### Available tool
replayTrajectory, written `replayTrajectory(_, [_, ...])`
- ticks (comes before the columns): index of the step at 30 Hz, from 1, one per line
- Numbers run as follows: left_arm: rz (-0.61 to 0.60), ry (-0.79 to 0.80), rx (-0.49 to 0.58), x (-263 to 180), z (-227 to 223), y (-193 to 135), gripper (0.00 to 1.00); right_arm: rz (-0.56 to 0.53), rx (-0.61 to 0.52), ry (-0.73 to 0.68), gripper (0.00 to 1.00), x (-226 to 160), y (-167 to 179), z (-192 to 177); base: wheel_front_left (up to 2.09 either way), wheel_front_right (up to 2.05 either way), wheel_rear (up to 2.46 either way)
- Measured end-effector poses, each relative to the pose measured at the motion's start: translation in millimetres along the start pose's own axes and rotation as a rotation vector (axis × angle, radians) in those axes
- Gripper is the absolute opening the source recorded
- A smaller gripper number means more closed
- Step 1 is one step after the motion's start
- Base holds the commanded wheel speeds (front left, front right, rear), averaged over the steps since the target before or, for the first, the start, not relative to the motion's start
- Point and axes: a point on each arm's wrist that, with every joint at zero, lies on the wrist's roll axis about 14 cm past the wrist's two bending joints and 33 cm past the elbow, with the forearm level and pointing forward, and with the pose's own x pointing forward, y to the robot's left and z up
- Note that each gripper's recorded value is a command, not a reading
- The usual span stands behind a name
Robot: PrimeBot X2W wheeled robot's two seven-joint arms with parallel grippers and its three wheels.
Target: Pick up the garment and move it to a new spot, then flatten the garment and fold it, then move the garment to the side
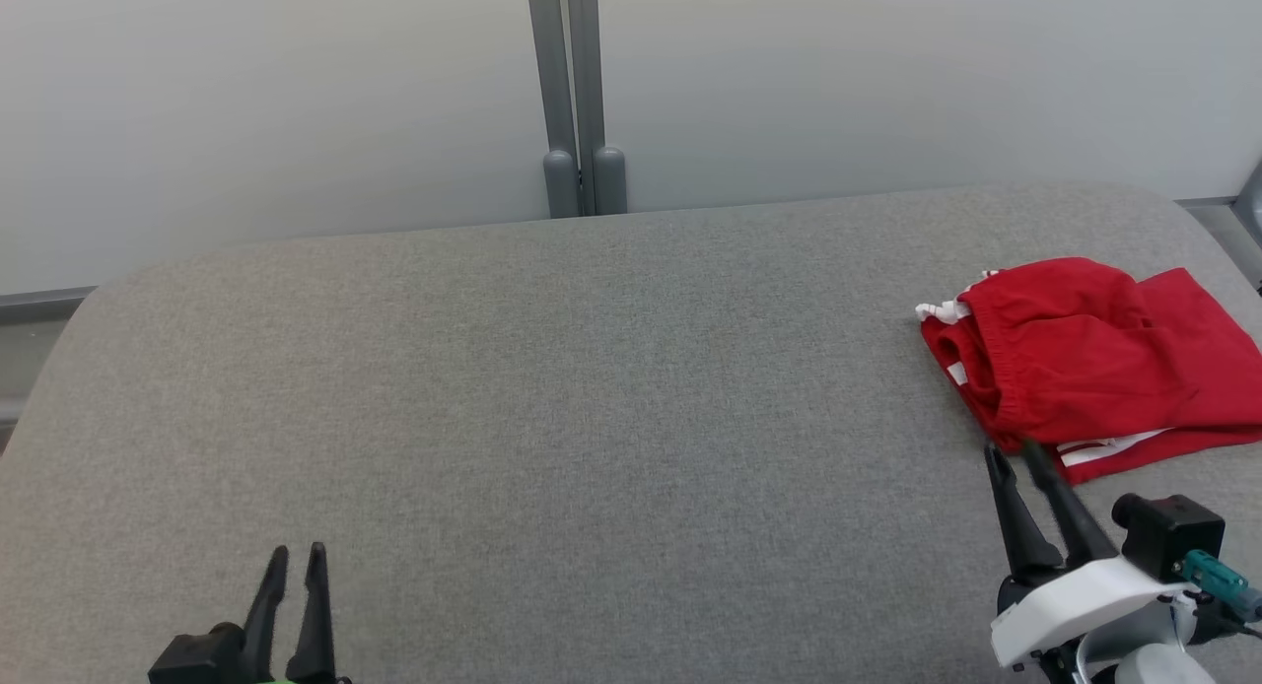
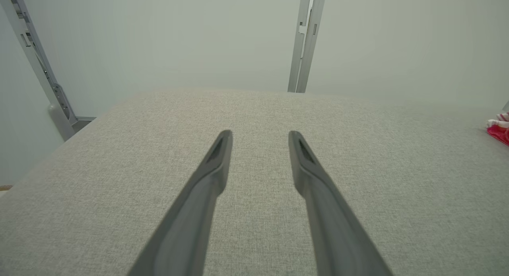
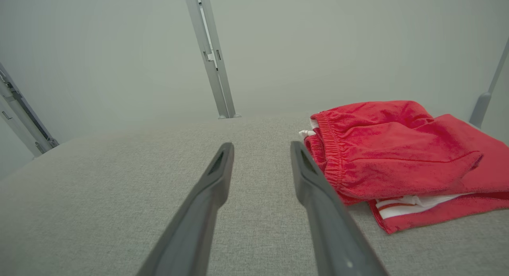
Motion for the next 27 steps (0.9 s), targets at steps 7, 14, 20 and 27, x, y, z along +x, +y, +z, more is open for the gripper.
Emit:
replayTrajectory(7, [0.044,0.049,-0.107,-1.2,-10.7,8.3,0.00,-0.046,0.112,0.035,0.00,-3.4,-5.1,-10.3,0.00,0.00,0.00])
replayTrajectory(14, [0.068,0.049,-0.231,2.2,-9.2,10.4,0.00,-0.086,0.231,0.039,0.00,-1.8,-9.9,-11.4,0.00,0.00,0.00])
replayTrajectory(20, [0.082,0.043,-0.333,7.0,-6.1,10.9,0.00,-0.118,0.329,0.041,0.00,-1.1,-14.4,-12.7,0.00,0.00,0.00])
replayTrajectory(27, [0.095,0.037,-0.446,11.9,-2.8,11.7,0.00,-0.145,0.437,0.036,0.00,1.5,-17.2,-12.3,0.00,0.00,0.00])
